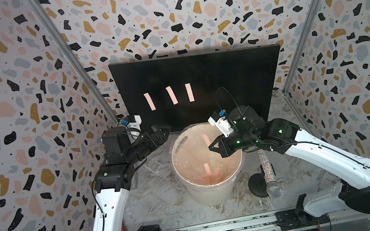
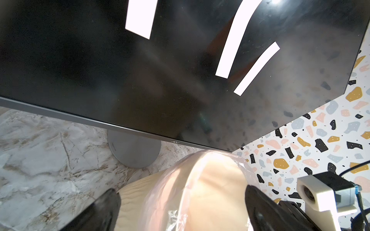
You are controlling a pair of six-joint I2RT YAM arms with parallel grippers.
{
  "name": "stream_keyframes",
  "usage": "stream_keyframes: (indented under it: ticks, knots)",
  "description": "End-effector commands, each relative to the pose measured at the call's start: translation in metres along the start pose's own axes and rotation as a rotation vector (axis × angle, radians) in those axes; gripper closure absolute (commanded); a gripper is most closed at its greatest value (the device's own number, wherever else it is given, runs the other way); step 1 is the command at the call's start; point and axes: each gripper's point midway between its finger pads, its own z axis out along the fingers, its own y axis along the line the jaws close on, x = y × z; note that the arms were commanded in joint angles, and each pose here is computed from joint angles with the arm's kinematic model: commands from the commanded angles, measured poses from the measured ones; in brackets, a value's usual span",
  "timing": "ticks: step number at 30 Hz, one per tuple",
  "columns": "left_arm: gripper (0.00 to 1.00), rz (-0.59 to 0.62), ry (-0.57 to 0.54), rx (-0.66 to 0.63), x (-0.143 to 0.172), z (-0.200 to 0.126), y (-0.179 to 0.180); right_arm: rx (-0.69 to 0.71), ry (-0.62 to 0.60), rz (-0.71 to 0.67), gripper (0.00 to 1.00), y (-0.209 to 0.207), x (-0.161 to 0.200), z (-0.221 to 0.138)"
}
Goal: Remove the sticky note from the monitor
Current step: Place the sticky note in the trash bin.
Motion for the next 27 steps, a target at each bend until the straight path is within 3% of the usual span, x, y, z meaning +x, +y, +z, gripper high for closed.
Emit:
stream_keyframes:
  ticks: [1,11,17,21,27]
  knots:
    - [0.00,0.023,-0.018,0.044,-0.003,-0.002,-0.009,0.059,0.016,-0.040,1.00,-0.005,0.007,0.001]
    - [0.00,0.027,-0.018,0.041,-0.002,-0.002,-0.009,0.128,0.074,-0.108,0.97,-0.004,0.021,0.014]
    - [0.01,0.028,-0.017,0.039,-0.001,-0.002,-0.007,0.152,0.081,-0.123,0.86,-0.006,0.023,0.017]
    - [0.00,0.028,-0.016,0.038,0.000,-0.002,-0.007,0.171,0.088,-0.136,0.74,-0.006,0.023,0.017]
    - [0.00,0.029,-0.016,0.034,0.000,-0.002,-0.005,0.187,0.063,-0.156,0.66,-0.005,0.018,0.011]
